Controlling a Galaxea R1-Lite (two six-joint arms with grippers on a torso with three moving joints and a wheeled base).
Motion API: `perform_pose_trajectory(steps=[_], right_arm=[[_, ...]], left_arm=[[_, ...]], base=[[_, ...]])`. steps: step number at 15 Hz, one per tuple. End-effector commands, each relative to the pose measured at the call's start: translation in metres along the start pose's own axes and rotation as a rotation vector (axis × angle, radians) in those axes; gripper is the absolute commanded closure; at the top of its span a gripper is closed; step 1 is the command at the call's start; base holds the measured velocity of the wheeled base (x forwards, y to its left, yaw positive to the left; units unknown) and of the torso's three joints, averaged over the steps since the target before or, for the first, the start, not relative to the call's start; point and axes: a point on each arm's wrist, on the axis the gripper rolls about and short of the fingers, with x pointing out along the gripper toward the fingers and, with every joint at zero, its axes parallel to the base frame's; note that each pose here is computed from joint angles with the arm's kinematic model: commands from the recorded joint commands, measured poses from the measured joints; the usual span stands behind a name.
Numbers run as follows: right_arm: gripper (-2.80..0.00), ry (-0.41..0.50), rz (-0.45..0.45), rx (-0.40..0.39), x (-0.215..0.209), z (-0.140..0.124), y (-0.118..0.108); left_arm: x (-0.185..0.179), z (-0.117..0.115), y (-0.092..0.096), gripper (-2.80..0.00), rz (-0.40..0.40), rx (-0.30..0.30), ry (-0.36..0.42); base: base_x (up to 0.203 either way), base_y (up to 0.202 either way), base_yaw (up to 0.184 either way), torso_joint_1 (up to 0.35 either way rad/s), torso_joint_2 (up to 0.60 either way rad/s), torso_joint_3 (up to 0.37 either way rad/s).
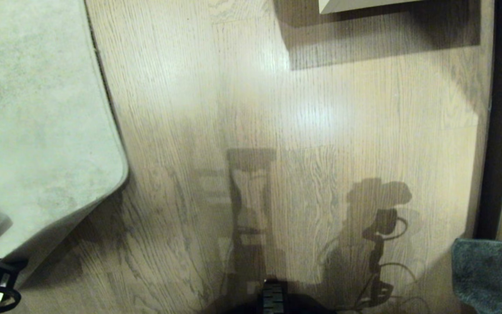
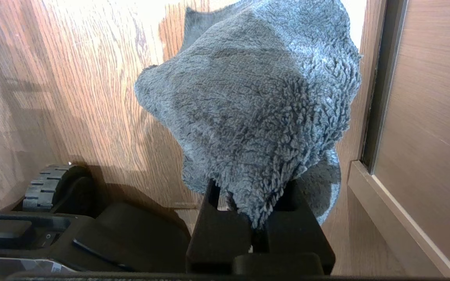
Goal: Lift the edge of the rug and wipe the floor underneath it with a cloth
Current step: Lift up the carpet
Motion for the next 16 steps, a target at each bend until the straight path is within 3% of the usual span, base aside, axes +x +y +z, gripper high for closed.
perform_pose_trajectory(steps=[1,16], right_arm=[[0.0,0.001,0.002,-0.001,0.0001,0.0,0.0],[0.0,0.002,0.002,-0.001,0.0001,0.0,0.0]], left_arm=[[-0.0019,0.001,-0.0001,0.0,0.003,0.006,-0.012],[0.0012,-0.0012,0.0002,0.0,-0.019,-0.007,-0.009]], base=[[0.0,0.0,0.0,0.0,0.0,0.0],[0.0,0.0,0.0,0.0,0.0,0.0]])
